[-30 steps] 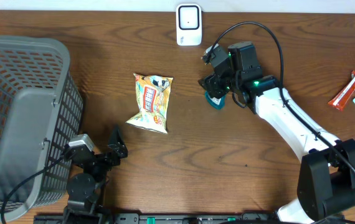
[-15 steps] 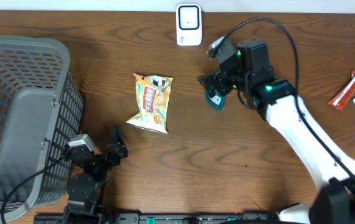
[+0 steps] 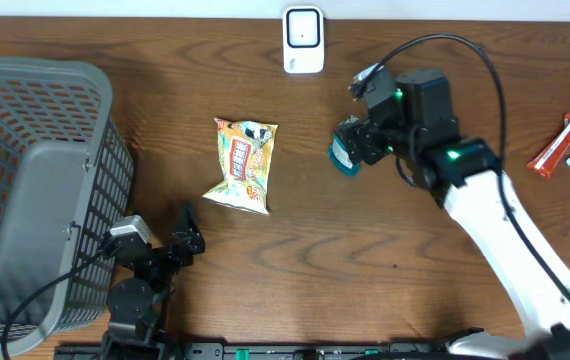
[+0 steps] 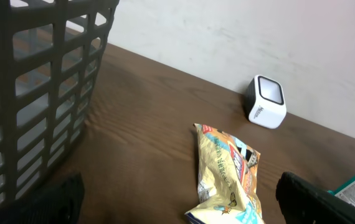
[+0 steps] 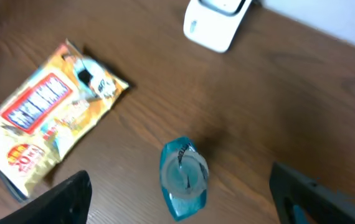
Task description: Scan the item barcode
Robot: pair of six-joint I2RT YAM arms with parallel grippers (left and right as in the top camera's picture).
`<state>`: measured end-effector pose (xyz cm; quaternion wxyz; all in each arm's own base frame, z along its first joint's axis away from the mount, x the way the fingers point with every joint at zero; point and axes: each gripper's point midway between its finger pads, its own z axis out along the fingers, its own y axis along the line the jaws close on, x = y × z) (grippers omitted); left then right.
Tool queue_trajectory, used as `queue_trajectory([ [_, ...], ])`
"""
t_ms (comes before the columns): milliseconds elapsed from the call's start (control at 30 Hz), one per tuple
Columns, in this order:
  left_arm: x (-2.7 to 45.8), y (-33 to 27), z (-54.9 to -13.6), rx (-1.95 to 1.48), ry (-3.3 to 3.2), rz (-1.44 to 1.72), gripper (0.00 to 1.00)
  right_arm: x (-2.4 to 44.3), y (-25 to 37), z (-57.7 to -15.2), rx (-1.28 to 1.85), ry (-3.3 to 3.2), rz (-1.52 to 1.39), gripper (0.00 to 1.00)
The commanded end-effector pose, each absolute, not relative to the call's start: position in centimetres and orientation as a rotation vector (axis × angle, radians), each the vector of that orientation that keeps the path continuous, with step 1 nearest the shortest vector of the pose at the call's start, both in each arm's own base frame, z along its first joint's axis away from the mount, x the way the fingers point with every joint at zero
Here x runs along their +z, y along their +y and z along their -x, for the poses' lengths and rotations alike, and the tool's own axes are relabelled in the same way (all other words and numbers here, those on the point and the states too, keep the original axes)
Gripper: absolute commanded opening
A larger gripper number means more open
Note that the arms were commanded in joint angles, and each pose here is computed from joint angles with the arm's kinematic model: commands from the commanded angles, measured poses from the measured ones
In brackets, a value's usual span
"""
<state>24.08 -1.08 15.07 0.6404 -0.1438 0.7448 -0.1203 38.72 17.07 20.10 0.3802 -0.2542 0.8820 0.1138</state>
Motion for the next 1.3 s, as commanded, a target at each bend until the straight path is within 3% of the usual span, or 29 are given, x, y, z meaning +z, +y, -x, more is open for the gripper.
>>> queue_trajectory([
  [0, 13.5, -0.8, -24.0, -0.241, 1.736, 0.332, 0.98, 14.9, 17.3, -39.6, 0.281, 2.356, 0.69, 0.92],
  [133, 13.5, -0.8, -24.0, -0.241, 1.736, 0.332, 0.98, 11.8, 17.8, -40.4, 0.289, 2.411, 0.683, 0.96],
  [267, 13.5, -0.8, -24.0, -0.241, 1.737, 0.332, 0.98, 10.0, 18.0, -41.0, 0.285, 2.435, 0.678, 0.93],
  [333, 13.5, -0.8, -24.0, -0.241, 1.736, 0.332, 0.98, 9.0, 18.3, -41.7, 0.284, 2.428, 0.677, 0.8],
  [433, 13.5, -0.8, -24.0, -0.241, 1.736, 0.332, 0.98, 7.9, 18.4, -42.1, 0.283, 2.438, 0.678, 0.47],
  [467, 13.5, -0.8, -24.0, -0.241, 1.737, 0.332, 0.98, 7.1, 18.4, -42.0, 0.283, 2.455, 0.681, 0.28],
  [567, 13.5, -0.8, -24.0, -0.241, 1.736, 0.333, 0.98, 6.2, 18.3, -41.9, 0.282, 2.478, 0.685, 0.04],
  [933, 13.5, -0.8, -24.0, -0.241, 1.737, 0.332, 0.98, 7.7, 18.1, -42.8, 0.3, 2.438, 0.626, 0.01],
  [967, 13.5, -0.8, -24.0, -0.241, 1.736, 0.333, 0.98, 7.6, 18.1, -42.7, 0.3, 2.443, 0.626, 0.07],
  [1000, 13.5, -0.8, -24.0, -0.241, 1.736, 0.332, 0.98, 7.6, 18.1, -42.6, 0.3, 2.445, 0.626, 0.26],
  [1033, 13.5, -0.8, -24.0, -0.241, 1.736, 0.333, 0.98, 7.7, 18.0, -42.5, 0.304, 2.453, 0.614, 0.54],
  [1133, 13.5, -0.8, -24.0, -0.241, 1.736, 0.332, 0.98, 8.9, 18.0, -42.4, 0.321, 2.447, 0.563, 0.99],
  [1267, 13.5, -0.8, -24.0, -0.241, 1.737, 0.332, 0.98, 12.8, 17.8, -42.3, 0.317, 2.368, 0.539, 0.99],
])
